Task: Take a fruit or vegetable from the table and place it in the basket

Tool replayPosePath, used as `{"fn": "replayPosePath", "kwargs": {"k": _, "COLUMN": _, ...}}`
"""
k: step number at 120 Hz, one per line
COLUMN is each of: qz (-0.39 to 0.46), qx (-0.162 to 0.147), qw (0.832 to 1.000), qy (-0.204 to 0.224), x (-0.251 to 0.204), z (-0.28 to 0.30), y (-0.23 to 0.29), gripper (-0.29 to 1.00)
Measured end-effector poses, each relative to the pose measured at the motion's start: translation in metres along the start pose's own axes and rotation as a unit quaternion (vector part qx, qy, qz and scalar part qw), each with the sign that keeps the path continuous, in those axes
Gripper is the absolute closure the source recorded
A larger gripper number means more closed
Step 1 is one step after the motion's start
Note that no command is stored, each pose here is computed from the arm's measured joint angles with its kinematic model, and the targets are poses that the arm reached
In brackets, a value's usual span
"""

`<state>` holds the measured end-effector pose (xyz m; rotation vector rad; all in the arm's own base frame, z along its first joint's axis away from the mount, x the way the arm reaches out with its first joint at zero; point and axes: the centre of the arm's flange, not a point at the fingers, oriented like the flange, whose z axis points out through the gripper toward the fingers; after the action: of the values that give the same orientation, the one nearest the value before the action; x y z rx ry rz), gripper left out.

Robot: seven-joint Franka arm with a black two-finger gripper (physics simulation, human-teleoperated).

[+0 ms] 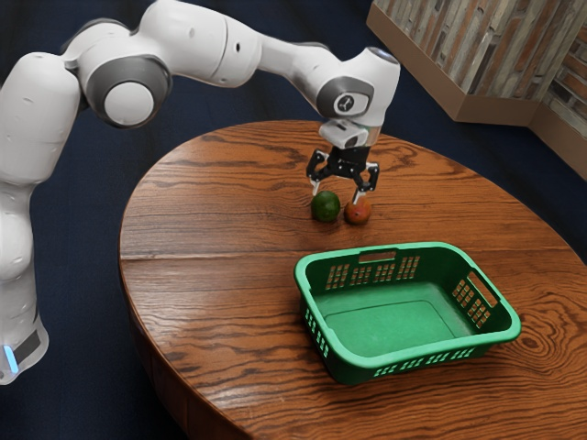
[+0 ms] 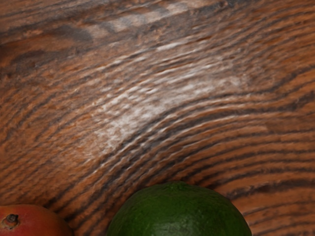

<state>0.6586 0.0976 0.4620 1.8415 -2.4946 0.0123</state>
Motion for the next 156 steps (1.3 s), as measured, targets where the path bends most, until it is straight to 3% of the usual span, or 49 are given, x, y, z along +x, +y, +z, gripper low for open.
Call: {"fn": "replayPosePath", "kwargs": {"k": 156, "qz": -0.016, "qx": -0.03, "qw": 0.999, "qy": 0.01, "x": -0.02, "z": 0.039, "y": 0.012, "gripper": 0.0}}
